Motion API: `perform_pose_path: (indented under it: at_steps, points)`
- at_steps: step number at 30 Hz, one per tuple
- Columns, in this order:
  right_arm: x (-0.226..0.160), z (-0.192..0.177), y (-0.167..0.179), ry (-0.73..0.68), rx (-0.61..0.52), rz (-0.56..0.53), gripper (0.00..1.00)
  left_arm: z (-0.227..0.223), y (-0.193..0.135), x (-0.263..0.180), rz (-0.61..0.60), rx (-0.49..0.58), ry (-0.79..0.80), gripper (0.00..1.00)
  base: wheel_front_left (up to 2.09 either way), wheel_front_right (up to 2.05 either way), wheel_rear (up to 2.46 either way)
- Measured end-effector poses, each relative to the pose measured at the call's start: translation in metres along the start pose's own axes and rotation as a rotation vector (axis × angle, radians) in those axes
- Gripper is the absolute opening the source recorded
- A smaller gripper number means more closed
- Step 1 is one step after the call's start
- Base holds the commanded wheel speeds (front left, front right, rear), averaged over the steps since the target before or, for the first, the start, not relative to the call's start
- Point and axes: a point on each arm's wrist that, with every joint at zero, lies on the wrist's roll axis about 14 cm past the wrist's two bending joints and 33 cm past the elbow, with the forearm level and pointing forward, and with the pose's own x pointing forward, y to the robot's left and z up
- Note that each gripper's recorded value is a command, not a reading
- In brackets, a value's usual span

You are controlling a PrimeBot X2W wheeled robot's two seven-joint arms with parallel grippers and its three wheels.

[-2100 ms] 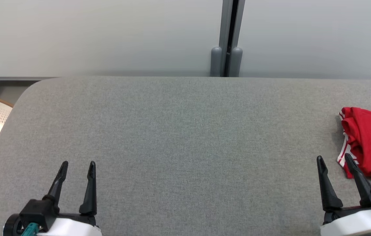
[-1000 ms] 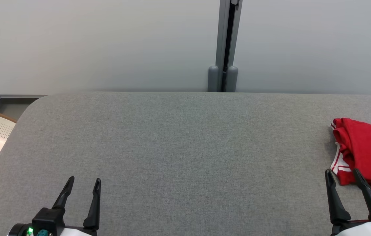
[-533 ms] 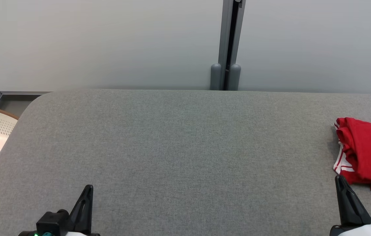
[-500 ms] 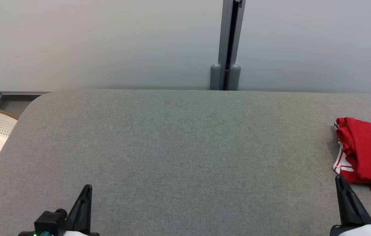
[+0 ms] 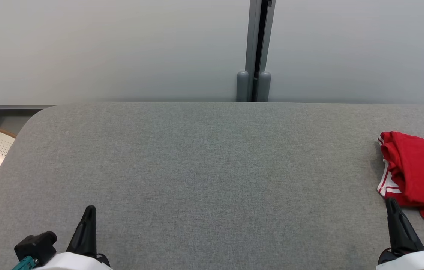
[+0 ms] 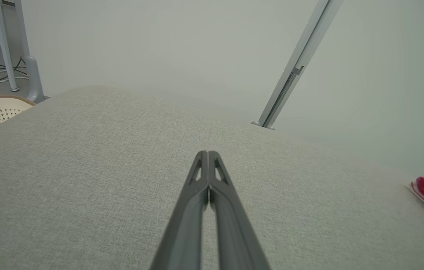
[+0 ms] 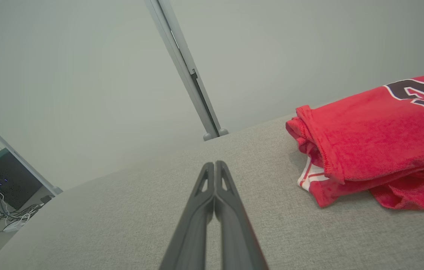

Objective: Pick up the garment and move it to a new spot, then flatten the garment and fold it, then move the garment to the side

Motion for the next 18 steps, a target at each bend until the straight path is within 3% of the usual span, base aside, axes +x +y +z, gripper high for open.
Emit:
perform_pose_path:
  at_steps: [18]
  points:
    - [0.0081,0.0050,-0.0063,-0.024,0.271,-0.017,0.00,0.0035,-0.0002,0.0113,0.020,-0.279,0.019,0.00,0.00,0.00,0.00]
